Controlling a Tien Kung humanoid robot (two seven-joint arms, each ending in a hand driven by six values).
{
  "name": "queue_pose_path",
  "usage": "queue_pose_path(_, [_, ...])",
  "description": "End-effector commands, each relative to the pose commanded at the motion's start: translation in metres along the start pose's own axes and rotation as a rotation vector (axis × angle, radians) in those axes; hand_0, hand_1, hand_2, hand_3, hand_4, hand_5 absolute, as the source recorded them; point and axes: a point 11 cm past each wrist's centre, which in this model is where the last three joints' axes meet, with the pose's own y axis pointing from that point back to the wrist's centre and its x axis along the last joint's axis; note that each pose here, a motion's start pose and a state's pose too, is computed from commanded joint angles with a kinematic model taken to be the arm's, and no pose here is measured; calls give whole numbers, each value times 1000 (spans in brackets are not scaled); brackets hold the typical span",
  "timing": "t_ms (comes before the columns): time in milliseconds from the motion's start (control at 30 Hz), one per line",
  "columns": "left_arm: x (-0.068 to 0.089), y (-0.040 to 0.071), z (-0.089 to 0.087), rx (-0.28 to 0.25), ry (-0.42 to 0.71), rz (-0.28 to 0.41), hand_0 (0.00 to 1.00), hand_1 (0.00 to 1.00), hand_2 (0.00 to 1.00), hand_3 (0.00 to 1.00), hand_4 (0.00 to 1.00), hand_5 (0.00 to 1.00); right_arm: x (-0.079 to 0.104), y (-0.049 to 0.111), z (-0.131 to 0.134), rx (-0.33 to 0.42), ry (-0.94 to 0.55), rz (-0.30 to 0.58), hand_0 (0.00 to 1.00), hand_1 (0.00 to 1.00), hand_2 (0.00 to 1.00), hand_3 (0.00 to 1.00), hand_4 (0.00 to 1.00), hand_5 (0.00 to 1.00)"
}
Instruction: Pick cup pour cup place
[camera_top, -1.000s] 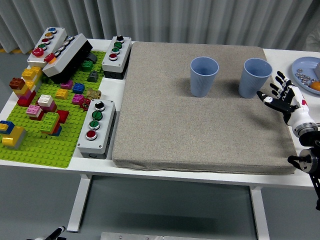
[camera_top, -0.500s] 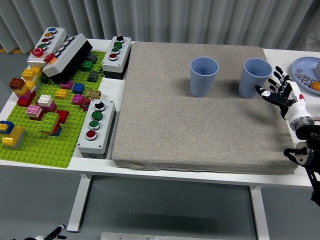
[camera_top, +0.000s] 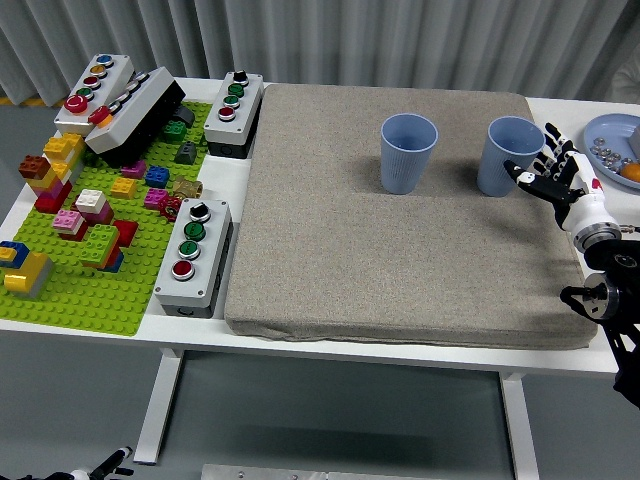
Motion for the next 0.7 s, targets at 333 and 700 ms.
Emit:
queue_pose_path(333, [0, 0, 1, 0, -5, -2, 838, 833, 904, 795, 615, 998, 0, 0, 6, -14, -6, 3, 987, 929, 998, 977, 824, 200])
queue_pose_path(700, [0, 0, 3, -2, -9, -3, 837, 832, 904, 793, 615, 998, -3, 1, 12, -26, -6, 1, 986, 928, 998, 970, 823, 202])
